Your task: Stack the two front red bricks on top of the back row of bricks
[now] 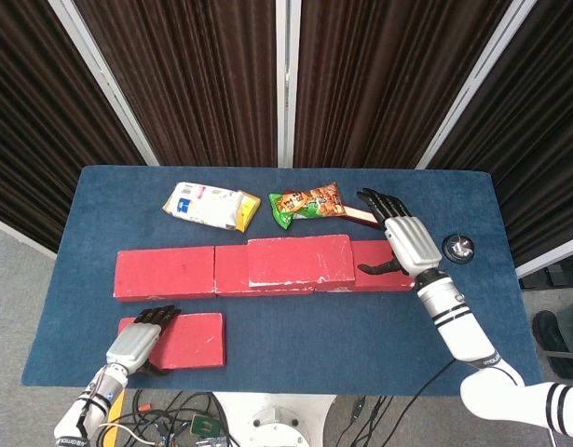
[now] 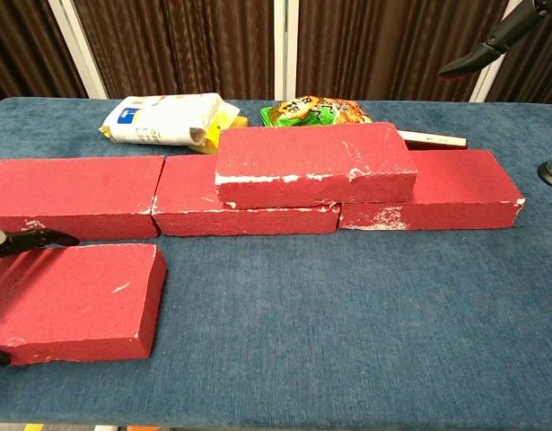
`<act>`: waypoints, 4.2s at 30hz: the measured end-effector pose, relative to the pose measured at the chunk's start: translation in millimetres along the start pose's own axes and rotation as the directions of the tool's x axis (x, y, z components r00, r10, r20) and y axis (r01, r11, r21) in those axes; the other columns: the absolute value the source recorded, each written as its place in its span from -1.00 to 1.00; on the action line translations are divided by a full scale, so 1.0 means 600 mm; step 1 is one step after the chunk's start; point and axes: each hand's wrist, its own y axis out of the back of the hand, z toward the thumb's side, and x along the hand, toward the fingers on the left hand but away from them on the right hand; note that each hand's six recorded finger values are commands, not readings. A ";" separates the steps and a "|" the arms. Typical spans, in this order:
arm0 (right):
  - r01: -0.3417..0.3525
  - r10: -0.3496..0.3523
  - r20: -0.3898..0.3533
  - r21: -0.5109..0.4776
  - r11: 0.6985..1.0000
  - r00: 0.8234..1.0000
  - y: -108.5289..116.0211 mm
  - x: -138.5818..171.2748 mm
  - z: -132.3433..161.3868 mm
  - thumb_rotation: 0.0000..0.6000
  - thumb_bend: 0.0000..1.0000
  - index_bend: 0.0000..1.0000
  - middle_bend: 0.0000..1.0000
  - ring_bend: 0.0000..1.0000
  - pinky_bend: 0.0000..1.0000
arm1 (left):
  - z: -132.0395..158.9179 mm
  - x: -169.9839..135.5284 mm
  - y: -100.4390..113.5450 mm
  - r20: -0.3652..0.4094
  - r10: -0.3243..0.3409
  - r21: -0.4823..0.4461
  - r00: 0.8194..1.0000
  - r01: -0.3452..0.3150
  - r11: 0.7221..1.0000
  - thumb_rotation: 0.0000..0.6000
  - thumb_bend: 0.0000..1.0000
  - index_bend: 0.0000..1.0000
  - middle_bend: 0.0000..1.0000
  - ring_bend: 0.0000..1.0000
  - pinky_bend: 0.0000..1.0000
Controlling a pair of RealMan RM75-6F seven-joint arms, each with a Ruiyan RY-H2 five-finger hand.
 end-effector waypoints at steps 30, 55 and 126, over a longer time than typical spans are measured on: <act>-0.001 0.002 0.029 -0.023 1.000 1.000 -0.005 -0.004 -0.013 1.00 -1.00 -1.00 -1.00 -1.00 -1.00 | 0.004 -0.001 0.015 0.017 -0.004 -0.007 1.000 0.004 1.000 1.00 -0.86 -1.00 -0.79 -0.67 -0.91; 0.033 -0.032 0.039 -0.022 0.999 0.999 0.014 0.004 -0.019 1.00 -1.00 -1.00 -1.00 -1.00 -1.00 | -0.017 -0.041 0.154 0.056 0.213 0.007 0.975 -0.214 0.977 1.00 -0.83 -1.00 -0.76 -0.60 -0.88; 0.052 -0.050 0.075 -0.031 0.998 0.996 0.019 0.022 -0.057 1.00 -1.00 -1.00 -1.00 -1.00 -1.00 | 0.029 0.201 0.220 0.137 0.039 -0.049 0.990 -0.033 0.998 1.00 -0.83 -1.00 -0.78 -0.62 -0.89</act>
